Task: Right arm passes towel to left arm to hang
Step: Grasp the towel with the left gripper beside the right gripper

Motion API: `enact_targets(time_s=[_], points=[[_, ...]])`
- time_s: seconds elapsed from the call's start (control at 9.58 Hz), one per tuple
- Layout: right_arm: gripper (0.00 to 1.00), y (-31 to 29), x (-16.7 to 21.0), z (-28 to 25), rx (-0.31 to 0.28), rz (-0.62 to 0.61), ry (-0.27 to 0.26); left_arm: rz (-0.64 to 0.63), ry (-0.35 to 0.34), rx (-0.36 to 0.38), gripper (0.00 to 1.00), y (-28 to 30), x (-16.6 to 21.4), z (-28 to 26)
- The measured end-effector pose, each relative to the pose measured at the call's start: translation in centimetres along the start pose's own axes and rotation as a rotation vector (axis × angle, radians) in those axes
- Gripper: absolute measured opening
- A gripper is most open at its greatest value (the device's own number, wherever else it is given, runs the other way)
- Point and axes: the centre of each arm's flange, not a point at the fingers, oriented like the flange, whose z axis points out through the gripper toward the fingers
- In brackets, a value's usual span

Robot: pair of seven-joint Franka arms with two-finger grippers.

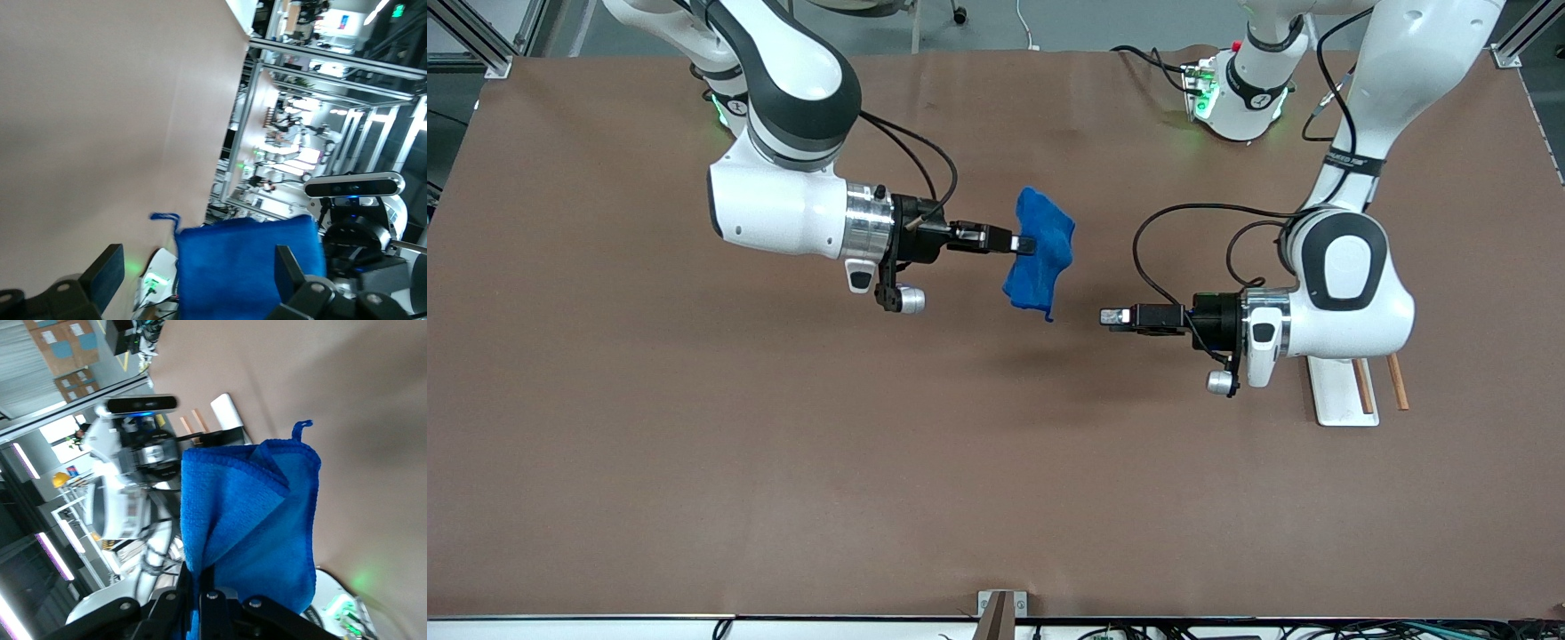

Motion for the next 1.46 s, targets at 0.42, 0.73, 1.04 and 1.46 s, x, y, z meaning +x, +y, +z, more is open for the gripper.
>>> enact_targets(time_s=[0.42, 0.73, 1.04, 1.46], points=[[0.06, -0.7, 0.6, 1.9, 0.047, 0.016, 0.021, -0.061, -0.168, -0.217, 0.84, -4.9, -1.4, 2.3], [0.06, -1.0, 1.0, 2.5, 0.065, 0.024, 0.026, -0.081, -0.251, -0.285, 0.69, -5.3, -2.6, 1.6], [0.06, -1.2, 1.0, 2.4, 0.072, 0.024, 0.026, -0.082, -0.255, -0.308, 0.55, -5.1, -2.7, 1.2], [0.06, -1.5, 1.0, 2.3, 0.084, 0.026, 0.025, -0.078, -0.24, -0.339, 0.18, -4.4, -2.4, 1.3]])
